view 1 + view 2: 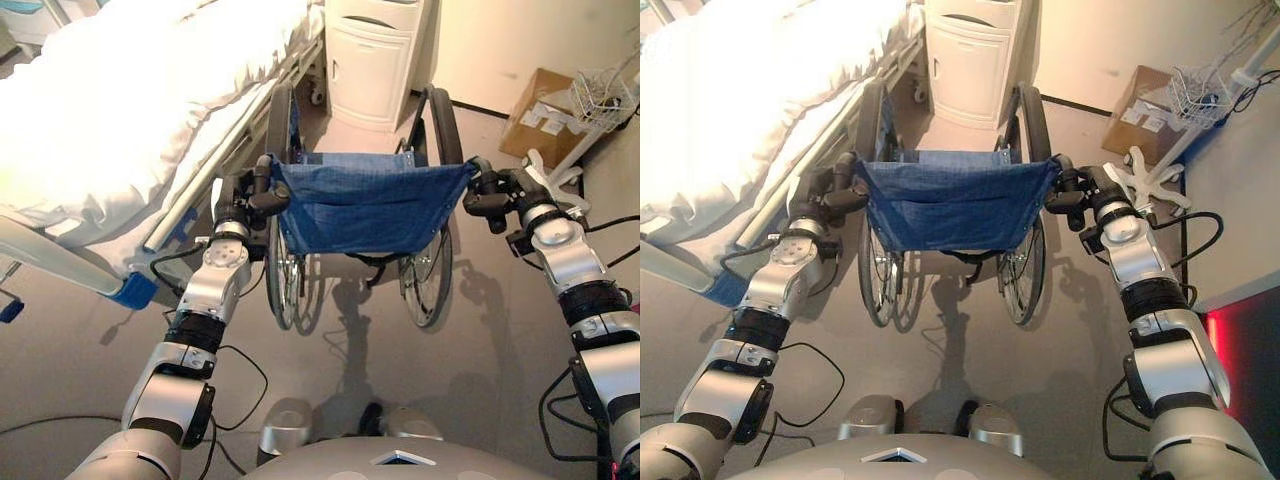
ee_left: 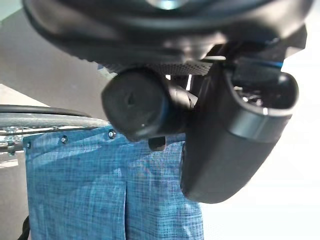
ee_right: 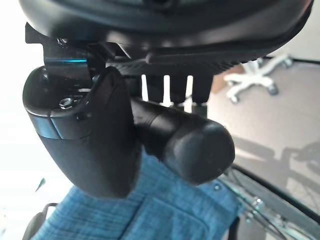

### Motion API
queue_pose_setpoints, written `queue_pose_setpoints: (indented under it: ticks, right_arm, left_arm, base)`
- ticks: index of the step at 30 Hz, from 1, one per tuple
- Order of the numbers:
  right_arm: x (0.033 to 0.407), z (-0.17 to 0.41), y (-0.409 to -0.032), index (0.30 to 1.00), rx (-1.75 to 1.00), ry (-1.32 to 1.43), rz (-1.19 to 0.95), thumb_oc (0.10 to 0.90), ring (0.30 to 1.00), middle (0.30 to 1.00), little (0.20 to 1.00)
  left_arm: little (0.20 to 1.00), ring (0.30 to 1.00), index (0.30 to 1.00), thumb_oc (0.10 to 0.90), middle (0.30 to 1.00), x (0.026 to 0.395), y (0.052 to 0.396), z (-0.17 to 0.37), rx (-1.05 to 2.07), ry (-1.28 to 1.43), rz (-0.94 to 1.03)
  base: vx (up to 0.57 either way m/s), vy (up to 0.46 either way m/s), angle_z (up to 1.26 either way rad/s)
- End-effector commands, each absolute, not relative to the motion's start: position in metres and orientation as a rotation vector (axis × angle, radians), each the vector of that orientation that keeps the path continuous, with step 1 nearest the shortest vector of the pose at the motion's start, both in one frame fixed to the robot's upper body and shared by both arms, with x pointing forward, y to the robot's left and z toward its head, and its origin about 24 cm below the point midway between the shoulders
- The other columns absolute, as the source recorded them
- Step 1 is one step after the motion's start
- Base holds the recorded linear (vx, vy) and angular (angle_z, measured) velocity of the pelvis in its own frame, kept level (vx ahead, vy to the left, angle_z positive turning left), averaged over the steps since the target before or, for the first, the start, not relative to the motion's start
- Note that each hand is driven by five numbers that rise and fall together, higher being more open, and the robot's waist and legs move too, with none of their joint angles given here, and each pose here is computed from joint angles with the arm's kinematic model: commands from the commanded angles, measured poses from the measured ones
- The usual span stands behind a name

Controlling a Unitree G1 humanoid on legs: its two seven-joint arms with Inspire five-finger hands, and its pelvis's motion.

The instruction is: Push the wheelchair next to the bed

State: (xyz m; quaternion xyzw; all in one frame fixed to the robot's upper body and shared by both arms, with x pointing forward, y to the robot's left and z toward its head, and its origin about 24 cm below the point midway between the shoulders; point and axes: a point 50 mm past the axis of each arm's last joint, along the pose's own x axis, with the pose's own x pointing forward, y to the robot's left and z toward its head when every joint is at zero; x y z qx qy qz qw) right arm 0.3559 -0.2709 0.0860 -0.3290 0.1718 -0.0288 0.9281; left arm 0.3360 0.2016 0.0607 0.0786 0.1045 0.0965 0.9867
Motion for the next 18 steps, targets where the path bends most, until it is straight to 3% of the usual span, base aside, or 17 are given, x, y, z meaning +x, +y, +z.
queue_pose_setpoints:
  ticks: [1, 10, 18]
  right_arm:
    - [0.351, 0.064, -0.244, 0.300, -0.913, 0.352, 0.136, 0.400, 0.300, 0.300, 0.300]
    - [0.345, 0.063, -0.248, 0.300, -0.897, 0.360, 0.164, 0.400, 0.300, 0.300, 0.300]
    - [0.331, 0.052, -0.254, 0.300, -0.828, 0.355, 0.141, 0.400, 0.300, 0.300, 0.300]
  left_arm:
    - [0.300, 0.300, 0.300, 0.400, 0.300, 0.317, 0.206, 0.035, 0.320, 0.240, 0.088]
    - [0.300, 0.300, 0.300, 0.400, 0.300, 0.312, 0.248, 0.036, 0.361, 0.268, 0.186]
    - [0.300, 0.300, 0.300, 0.400, 0.300, 0.318, 0.259, 0.047, 0.398, 0.251, 0.201]
  base:
    - [0.29, 0.033, -0.25]
    - [0.31, 0.157, -0.52]
    - [0.32, 0.240, -0.20]
